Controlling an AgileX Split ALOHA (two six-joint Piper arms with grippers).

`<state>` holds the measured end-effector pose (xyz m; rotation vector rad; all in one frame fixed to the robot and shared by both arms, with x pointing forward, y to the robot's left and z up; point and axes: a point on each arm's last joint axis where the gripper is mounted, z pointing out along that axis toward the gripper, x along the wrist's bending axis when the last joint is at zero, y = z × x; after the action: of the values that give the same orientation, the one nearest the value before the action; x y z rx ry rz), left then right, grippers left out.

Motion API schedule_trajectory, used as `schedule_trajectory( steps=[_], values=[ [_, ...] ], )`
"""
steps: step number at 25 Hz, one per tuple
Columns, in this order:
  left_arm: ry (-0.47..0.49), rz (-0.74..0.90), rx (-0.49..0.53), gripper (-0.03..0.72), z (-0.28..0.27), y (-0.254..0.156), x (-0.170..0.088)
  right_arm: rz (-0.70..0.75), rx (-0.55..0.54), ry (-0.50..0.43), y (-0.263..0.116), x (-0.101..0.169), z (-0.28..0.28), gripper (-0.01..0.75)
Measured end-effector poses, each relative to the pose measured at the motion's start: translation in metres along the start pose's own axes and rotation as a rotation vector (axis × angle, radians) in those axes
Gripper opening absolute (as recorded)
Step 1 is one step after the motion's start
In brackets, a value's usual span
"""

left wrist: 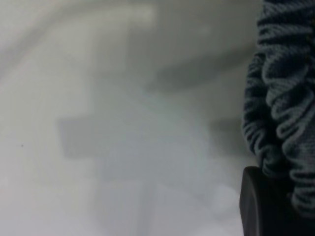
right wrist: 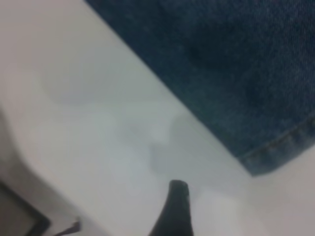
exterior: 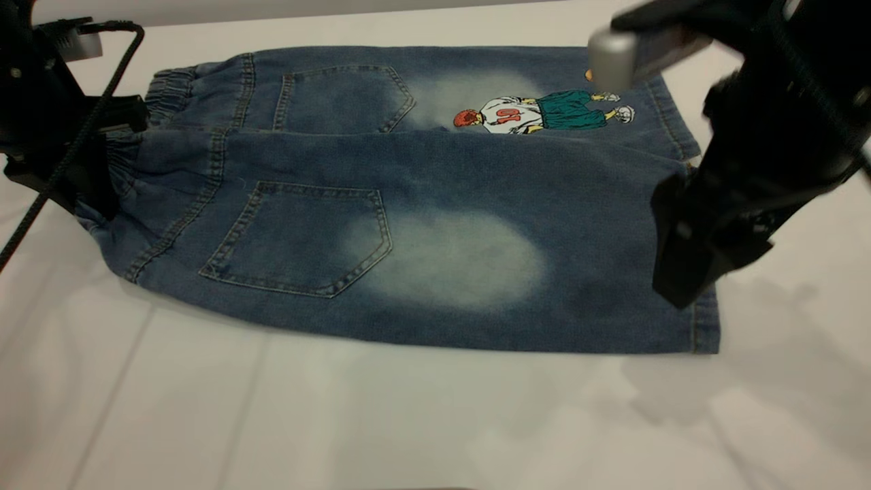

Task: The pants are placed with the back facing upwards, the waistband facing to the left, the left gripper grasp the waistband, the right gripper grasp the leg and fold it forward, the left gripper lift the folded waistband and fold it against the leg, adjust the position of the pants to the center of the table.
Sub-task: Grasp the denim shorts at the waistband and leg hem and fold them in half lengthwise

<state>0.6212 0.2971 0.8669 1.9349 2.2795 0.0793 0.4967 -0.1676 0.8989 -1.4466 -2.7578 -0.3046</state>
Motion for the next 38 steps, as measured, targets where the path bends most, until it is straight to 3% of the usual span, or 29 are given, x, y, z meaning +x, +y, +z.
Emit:
schedule_trajectory(
  steps=[12, 24, 27, 30, 32, 34, 38],
  values=[
    [0.000, 0.000, 0.000, 0.090, 0.000, 0.000, 0.000, -0.025, 0.069, -0.034, -0.002, -0.011, 0.054, 0.591],
    [0.000, -0.001, 0.000, 0.090, 0.000, 0.000, 0.000, -0.033, 0.091, -0.043, -0.004, -0.014, 0.073, 0.568],
    [0.000, -0.001, 0.000, 0.090, 0.000, 0.000, 0.000, -0.040, 0.089, -0.047, -0.004, -0.015, 0.074, 0.484],
    [0.000, -0.001, 0.000, 0.090, 0.000, 0.000, 0.000, -0.043, 0.072, -0.054, -0.002, -0.016, 0.075, 0.310],
    [0.000, -0.001, 0.001, 0.090, 0.000, 0.000, 0.000, -0.042, 0.061, -0.058, -0.001, -0.016, 0.075, 0.156],
    [-0.003, -0.005, 0.003, 0.090, 0.000, 0.000, 0.000, -0.033, 0.054, -0.060, 0.000, -0.016, 0.075, 0.062],
    [-0.009, -0.009, -0.002, 0.090, -0.003, 0.000, -0.001, -0.023, 0.059, -0.056, 0.000, -0.016, 0.074, 0.029]
  ],
)
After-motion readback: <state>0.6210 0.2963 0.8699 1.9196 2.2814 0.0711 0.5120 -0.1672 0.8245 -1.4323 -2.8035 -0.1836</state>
